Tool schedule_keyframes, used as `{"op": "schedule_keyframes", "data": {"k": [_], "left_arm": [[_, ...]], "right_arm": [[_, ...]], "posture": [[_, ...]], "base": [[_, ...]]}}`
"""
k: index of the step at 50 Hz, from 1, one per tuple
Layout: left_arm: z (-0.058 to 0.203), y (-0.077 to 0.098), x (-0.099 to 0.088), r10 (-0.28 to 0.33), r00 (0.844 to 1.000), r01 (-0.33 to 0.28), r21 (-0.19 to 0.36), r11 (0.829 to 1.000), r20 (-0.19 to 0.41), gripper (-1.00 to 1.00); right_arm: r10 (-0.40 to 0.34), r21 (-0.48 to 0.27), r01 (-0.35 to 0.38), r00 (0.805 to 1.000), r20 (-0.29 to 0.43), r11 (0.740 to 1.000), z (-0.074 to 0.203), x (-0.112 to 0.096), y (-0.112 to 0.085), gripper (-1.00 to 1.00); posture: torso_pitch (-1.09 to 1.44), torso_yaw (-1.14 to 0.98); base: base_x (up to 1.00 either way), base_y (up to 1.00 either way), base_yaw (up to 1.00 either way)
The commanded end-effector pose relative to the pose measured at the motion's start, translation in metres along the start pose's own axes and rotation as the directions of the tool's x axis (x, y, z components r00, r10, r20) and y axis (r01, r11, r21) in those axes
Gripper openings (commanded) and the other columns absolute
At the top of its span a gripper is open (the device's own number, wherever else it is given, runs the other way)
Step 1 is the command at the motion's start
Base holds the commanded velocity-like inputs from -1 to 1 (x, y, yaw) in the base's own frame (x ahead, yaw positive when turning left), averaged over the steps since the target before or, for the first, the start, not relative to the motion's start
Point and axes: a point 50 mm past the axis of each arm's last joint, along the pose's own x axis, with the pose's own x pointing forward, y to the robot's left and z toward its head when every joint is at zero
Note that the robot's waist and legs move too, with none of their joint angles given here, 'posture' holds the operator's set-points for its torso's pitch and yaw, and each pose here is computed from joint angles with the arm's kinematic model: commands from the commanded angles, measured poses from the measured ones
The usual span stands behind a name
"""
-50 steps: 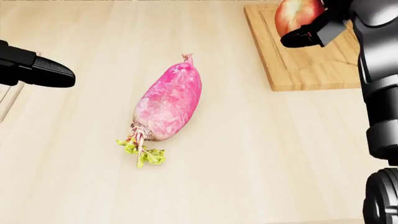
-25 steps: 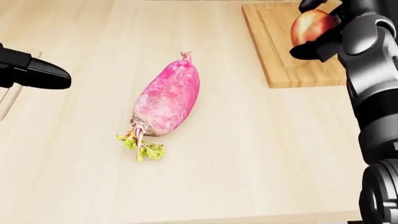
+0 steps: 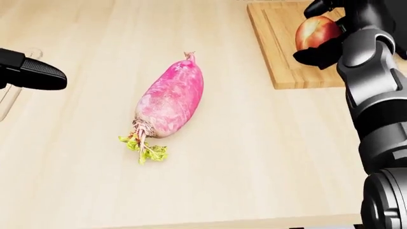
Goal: Place the radish and the peach on separate cutting boards.
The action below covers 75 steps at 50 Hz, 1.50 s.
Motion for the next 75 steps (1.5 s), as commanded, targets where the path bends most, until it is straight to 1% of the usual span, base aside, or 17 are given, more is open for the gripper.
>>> {"op": "schedule_keyframes", "data": {"k": [1,15,26,27,33,34,41,42,45,47,49,50,56,60,64,67,75], "left_arm": [[0.012,0.005,-0.003,0.032,0.998,-0.033,0.018,0.999,0.063,1.0],[0.011,0.006,-0.006,0.037,0.997,-0.038,0.015,0.999,0.06,1.0],[0.01,0.008,-0.009,0.042,0.997,-0.043,0.016,0.999,0.06,1.0],[0.01,0.008,-0.009,0.042,0.997,-0.043,0.015,0.999,0.06,1.0],[0.01,0.008,-0.01,0.044,0.997,-0.045,0.014,0.999,0.061,1.0],[0.01,0.008,-0.01,0.045,0.997,-0.046,0.014,0.999,0.061,1.0],[0.011,0.008,-0.009,0.044,0.997,-0.045,0.016,0.999,0.06,1.0],[0.011,0.009,-0.009,0.044,0.997,-0.045,0.016,0.999,0.061,1.0],[0.012,0.008,-0.008,0.043,0.997,-0.045,0.016,0.999,0.063,1.0],[0.012,0.009,-0.009,0.044,0.997,-0.045,0.017,0.999,0.062,1.0],[0.012,0.009,-0.009,0.045,0.997,-0.046,0.017,0.999,0.062,1.0],[0.012,0.009,-0.008,0.047,0.997,-0.048,0.017,0.999,0.062,1.0],[0.012,0.009,-0.008,0.047,0.997,-0.048,0.015,0.999,0.063,1.0],[0.011,0.008,-0.009,0.046,0.997,-0.047,0.015,0.999,0.061,1.0],[0.009,0.008,-0.01,0.043,0.997,-0.044,0.016,0.999,0.058,1.0],[0.01,0.008,-0.01,0.043,0.997,-0.045,0.017,0.999,0.058,1.0],[0.011,0.008,-0.01,0.041,0.997,-0.042,0.018,0.999,0.059,1.0]], "right_arm": [[-0.064,0.031,0.062,0.994,0.09,0.998,0.026,0.004,-0.019,-0.52],[-0.054,0.038,0.051,0.995,0.084,0.998,0.022,0.003,-0.016,-0.11],[-0.043,0.029,0.041,0.996,0.081,0.999,0.017,0.002,-0.013,0.03],[-0.041,0.029,0.038,0.996,0.081,0.999,0.018,0.002,-0.013,0.1],[-0.036,0.023,0.034,0.996,0.085,0.999,0.019,0.002,-0.013,0.2],[-0.037,0.023,0.035,0.996,0.084,0.999,0.018,0.002,-0.013,0.29],[-0.031,0.017,0.03,0.996,0.084,0.999,0.017,0.002,-0.013,0.49],[-0.03,0.017,0.029,0.996,0.083,0.999,0.016,0.002,-0.013,0.57],[-0.029,0.017,0.028,0.996,0.084,0.999,0.017,0.002,-0.013,0.64],[-0.028,0.016,0.026,0.996,0.085,1.0,0.016,0.002,-0.011,0.73],[-0.026,0.016,0.025,0.996,0.087,1.0,0.016,0.002,-0.011,0.87],[-0.027,0.016,0.025,0.996,0.088,1.0,0.016,0.002,-0.012,1.0],[-0.04,0.01,0.039,0.994,0.102,0.999,0.021,0.003,-0.017,1.0],[-0.048,0.013,0.046,0.99,0.13,0.999,0.033,0.004,-0.025,1.0],[-0.046,-0.006,0.049,0.98,0.192,0.999,0.049,0.003,-0.035,1.0],[-0.048,-0.005,0.05,0.976,0.212,0.999,0.061,0.001,-0.044,1.0],[-0.051,0.036,0.042,0.951,0.304,0.998,0.098,-0.014,-0.069,1.0]], "posture": [[0.0,0.0],[0.0,0.0],[0.0,0.0],[0.0,0.0],[0.0,0.0],[0.0,0.0],[0.0,0.0],[0.0,0.0],[0.0,0.0],[0.0,0.0],[0.0,0.0],[0.0,0.0],[0.0,0.0],[0.0,0.0],[0.0,0.0],[0.0,0.0],[0.0,0.0]], "base": [[0.0,0.0,0.0],[0.0,0.0,0.0],[0.0,0.0,0.0],[0.0,0.0,0.0],[0.0,0.0,0.0],[0.0,0.0,0.0],[0.0,0.0,0.0],[0.0,0.0,0.0],[0.0,0.0,0.0],[0.0,0.0,0.0],[0.0,0.0,0.0],[0.0,0.0,0.0],[0.0,0.0,0.0],[0.0,0.0,0.0],[0.0,0.0,0.0],[0.0,0.0,0.0],[0.0,0.0,0.0]]}}
